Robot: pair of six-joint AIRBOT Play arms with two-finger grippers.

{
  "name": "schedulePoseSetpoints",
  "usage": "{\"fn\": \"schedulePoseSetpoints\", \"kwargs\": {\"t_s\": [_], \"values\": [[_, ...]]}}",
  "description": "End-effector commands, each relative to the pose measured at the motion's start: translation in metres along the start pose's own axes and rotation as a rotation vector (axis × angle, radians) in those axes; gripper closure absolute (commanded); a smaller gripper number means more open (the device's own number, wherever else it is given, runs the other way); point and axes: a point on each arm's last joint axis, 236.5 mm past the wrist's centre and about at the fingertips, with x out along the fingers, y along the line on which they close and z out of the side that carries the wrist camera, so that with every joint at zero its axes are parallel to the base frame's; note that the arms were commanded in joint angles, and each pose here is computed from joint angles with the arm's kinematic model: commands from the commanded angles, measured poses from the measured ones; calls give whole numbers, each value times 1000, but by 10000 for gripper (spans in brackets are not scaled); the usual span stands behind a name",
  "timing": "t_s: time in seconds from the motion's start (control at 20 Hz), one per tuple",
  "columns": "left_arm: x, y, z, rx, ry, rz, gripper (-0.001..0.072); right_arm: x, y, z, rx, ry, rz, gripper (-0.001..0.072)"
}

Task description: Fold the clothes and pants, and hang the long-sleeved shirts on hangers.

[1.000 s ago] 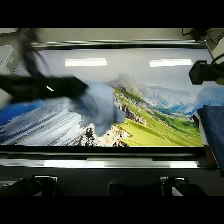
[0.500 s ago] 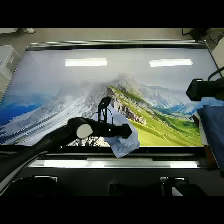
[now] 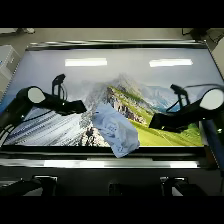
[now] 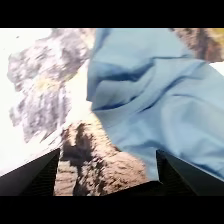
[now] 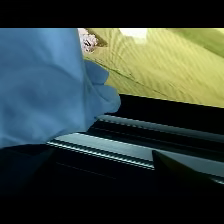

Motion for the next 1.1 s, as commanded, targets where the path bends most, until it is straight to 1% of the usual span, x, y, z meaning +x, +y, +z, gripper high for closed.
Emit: {"fn": "schedulePoseSetpoints", "kwargs": {"t_s": [0.0, 0.15, 0.3, 0.4, 0.45, 0.5, 0.6, 0.7, 0.8, 0.95, 1.05], "values": [[31, 37, -36, -169, 108, -109, -9, 54, -13, -11, 142, 24, 43, 23], [72, 22, -44, -269, 96, -244, -8, 64, -19, -13, 158, 23, 37, 23], [97, -10, -29, -325, 63, -381, -7, 64, -19, -15, 157, 27, 35, 23], [108, -26, -20, -377, 37, -440, -4, 64, -19, -15, 156, 28, 35, 24], [113, -32, -22, -396, 44, -453, 72, 64, -19, -15, 155, 28, 34, 24], [116, -36, -25, -402, 56, -458, 227, 64, -21, -15, 153, 28, 25, 24], [116, -41, -28, -377, 62, -465, 693, 71, -34, -21, 154, 41, -15, 24], [109, -42, -25, -358, 50, -479, 687, 89, -40, -34, 190, 72, -9, 28], [98, -40, -19, -356, 34, -491, 687, 114, -34, -46, 263, 81, 64, 31], [85, -36, -13, -357, 22, -509, 687, 135, -16, -41, 343, 24, 203, 34], [81, -36, -11, -355, 16, -515, 687, 140, -13, -35, 386, -12, 239, 35]]}}
